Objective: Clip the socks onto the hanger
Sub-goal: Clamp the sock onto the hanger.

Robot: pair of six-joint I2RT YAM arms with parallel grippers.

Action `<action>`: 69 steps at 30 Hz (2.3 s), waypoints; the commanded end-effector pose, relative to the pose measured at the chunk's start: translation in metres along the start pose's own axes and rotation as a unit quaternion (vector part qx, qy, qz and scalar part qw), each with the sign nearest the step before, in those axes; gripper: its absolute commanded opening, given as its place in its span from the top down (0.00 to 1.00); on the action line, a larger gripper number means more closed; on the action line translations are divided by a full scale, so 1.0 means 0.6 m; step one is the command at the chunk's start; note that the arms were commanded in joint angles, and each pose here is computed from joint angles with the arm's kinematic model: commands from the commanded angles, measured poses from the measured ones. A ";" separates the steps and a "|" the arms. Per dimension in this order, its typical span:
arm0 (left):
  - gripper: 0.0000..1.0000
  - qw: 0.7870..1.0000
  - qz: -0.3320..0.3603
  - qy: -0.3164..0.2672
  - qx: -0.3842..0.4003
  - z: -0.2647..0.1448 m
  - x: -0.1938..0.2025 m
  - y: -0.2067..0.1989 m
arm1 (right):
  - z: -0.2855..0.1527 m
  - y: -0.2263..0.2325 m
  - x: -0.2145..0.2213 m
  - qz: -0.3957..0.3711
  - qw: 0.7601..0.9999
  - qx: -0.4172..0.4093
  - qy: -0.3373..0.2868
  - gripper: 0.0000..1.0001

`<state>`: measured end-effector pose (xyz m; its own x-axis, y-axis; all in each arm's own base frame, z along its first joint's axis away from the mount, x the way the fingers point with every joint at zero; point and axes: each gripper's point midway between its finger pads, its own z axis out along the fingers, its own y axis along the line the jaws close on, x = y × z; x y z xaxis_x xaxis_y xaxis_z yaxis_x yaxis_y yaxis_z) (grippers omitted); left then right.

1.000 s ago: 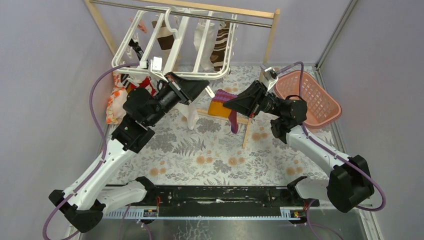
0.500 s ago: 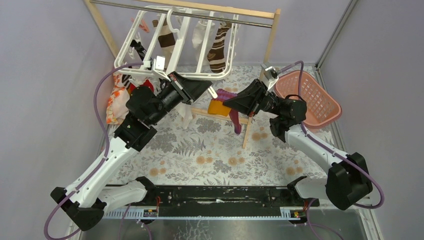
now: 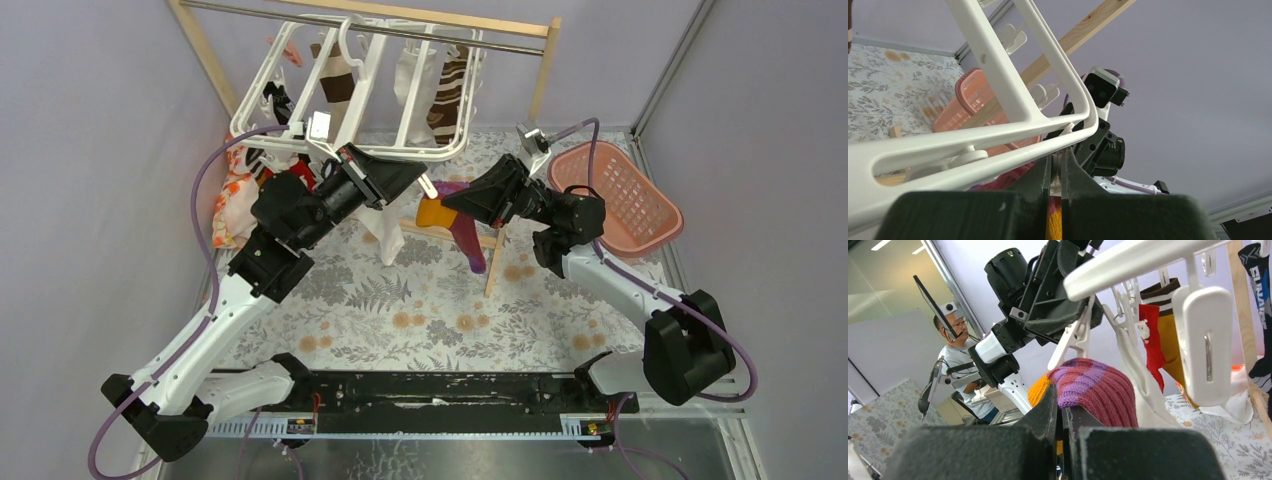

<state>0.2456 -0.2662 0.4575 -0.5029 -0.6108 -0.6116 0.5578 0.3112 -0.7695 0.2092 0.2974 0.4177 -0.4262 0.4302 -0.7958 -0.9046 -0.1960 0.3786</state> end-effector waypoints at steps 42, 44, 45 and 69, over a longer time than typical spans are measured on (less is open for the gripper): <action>1.00 0.999 -0.009 -0.007 0.048 -0.020 -0.015 -0.050 | 0.037 0.032 -0.054 -0.044 0.996 -0.060 -0.048 1.00; 1.00 0.999 -0.008 -0.007 0.050 -0.021 -0.017 -0.053 | 0.039 0.029 -0.055 -0.047 0.996 -0.055 -0.047 1.00; 1.00 0.999 -0.008 -0.007 0.050 -0.021 -0.017 -0.054 | 0.041 0.029 -0.055 -0.049 0.996 -0.054 -0.046 1.00; 0.98 0.999 -0.018 0.013 0.044 -0.017 0.001 -0.041 | 0.050 0.048 -0.049 -0.052 0.996 -0.068 -0.038 1.00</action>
<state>0.2320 -0.2626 0.4730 -0.5156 -0.6243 -0.5869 0.5781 0.2521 -0.7760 0.2101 0.3082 0.4387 -0.4040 0.4653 -0.7876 -0.9142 -0.2358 0.3296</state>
